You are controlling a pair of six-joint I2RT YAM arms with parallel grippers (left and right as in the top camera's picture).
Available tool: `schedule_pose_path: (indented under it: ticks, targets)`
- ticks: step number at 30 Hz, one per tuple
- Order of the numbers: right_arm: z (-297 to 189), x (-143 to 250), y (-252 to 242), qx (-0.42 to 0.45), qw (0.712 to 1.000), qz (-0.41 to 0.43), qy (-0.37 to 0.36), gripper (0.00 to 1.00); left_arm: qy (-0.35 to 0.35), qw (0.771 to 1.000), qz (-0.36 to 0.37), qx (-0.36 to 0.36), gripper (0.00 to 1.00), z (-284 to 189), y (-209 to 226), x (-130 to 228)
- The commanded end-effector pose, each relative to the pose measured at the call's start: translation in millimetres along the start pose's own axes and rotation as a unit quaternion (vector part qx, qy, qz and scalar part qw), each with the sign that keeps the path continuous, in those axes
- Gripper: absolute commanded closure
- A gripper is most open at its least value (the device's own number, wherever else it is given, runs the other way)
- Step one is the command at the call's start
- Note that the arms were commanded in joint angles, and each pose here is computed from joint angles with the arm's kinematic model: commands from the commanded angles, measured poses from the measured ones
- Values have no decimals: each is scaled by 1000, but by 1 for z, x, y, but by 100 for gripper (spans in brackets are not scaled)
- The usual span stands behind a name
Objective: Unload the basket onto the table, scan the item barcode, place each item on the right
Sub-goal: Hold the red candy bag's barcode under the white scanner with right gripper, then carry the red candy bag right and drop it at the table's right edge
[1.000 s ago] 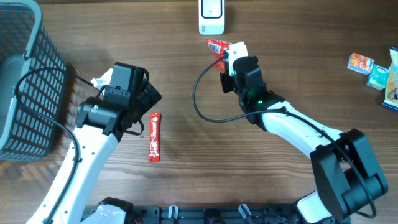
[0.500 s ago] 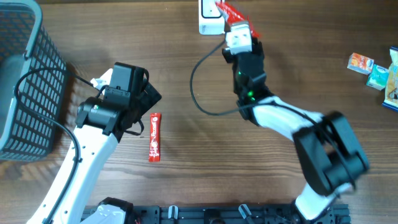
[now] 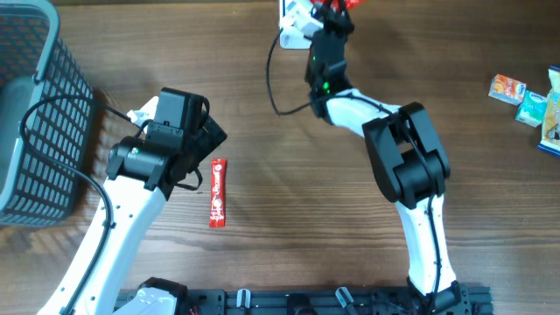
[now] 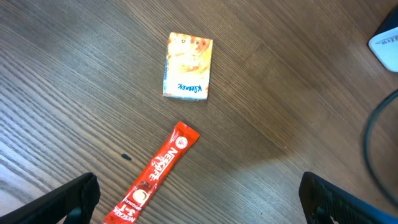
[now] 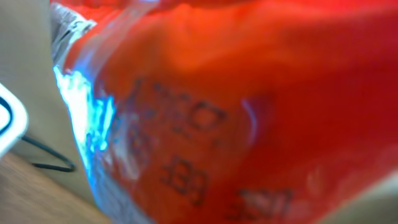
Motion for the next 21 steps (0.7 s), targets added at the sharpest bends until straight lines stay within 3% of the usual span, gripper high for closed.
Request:
schedule_pose_path:
  ticks: [1, 10, 21]
  targets:
    - [13, 11, 5, -8, 999, -41, 14, 96, -10, 1000, 2, -2, 0, -3, 0, -2]
    - [11, 34, 41, -41, 997, -65, 28, 95, -10, 1000, 2, -1, 0, -3, 0, -2]
    - [10, 34, 43, -36, 997, -64, 29, 96, -10, 1000, 2, -2, 0, -3, 0, -2]
Point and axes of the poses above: each gripper's point midway between its finger pads, its own z axis out along the fingers, its own y axis along the line the jaws close on, x = y × z, the point moved 10 cm from there along -z, back along the fingers, and after that the axes turned 9 degrees about z, right-handed, at the moved point
